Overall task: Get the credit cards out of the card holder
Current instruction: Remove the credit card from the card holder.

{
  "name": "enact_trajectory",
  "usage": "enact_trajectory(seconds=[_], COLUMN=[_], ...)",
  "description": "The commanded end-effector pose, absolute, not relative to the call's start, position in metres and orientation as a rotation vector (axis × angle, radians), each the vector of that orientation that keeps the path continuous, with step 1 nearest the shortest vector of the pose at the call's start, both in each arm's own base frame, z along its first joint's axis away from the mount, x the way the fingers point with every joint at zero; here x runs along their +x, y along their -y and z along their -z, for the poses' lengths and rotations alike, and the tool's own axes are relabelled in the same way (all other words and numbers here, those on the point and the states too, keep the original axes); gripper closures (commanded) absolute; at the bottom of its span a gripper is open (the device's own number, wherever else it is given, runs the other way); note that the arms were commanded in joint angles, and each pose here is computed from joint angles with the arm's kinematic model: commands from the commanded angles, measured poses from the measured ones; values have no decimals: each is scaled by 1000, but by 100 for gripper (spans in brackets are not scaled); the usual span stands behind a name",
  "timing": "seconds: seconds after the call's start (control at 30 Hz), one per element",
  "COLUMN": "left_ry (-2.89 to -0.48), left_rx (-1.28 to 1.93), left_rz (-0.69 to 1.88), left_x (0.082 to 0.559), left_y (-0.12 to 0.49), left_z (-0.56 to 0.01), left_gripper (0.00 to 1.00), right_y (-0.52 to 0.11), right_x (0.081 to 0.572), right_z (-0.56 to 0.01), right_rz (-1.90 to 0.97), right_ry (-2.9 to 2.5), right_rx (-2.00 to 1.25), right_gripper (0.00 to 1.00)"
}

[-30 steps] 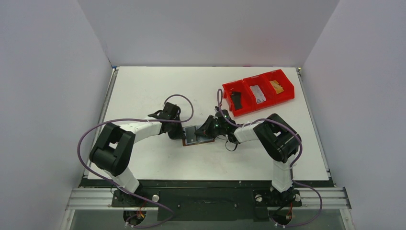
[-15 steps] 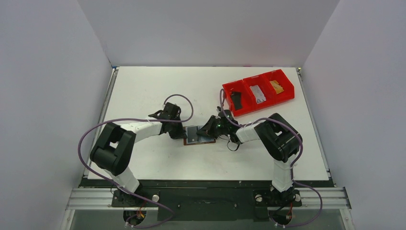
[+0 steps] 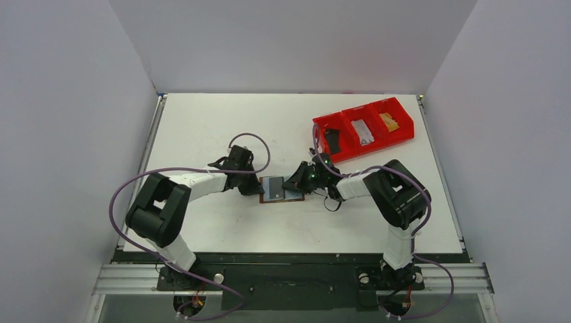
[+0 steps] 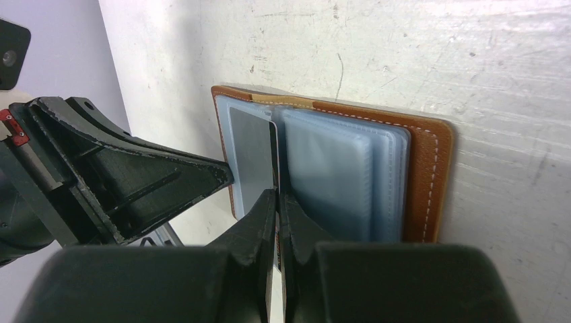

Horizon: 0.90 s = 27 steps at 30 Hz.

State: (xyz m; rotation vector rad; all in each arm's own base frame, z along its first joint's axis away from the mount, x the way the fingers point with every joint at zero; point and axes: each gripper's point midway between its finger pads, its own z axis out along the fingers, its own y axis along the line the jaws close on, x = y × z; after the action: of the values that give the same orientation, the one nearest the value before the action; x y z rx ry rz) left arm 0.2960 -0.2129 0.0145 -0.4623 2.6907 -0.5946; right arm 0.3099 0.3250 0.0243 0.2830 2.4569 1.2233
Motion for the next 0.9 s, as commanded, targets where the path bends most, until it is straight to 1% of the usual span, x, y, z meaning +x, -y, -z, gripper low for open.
enact_trajectory(seconds=[0.0, 0.37, 0.87], left_ry=[-2818, -2818, -2823], left_rx=[-513, -542, -562], left_rz=[361, 329, 318], left_x=[263, 261, 258], left_y=[178, 171, 164], left_z=[29, 33, 36], left_gripper=[100, 100, 100], right_y=[-314, -301, -286], right_x=[312, 311, 314], right_z=[-28, -20, -18], right_rz=[-1178, -1107, -1116], right_ry=[-2434, -2469, -2467], right_rx=[235, 238, 259], right_gripper=[100, 100, 100])
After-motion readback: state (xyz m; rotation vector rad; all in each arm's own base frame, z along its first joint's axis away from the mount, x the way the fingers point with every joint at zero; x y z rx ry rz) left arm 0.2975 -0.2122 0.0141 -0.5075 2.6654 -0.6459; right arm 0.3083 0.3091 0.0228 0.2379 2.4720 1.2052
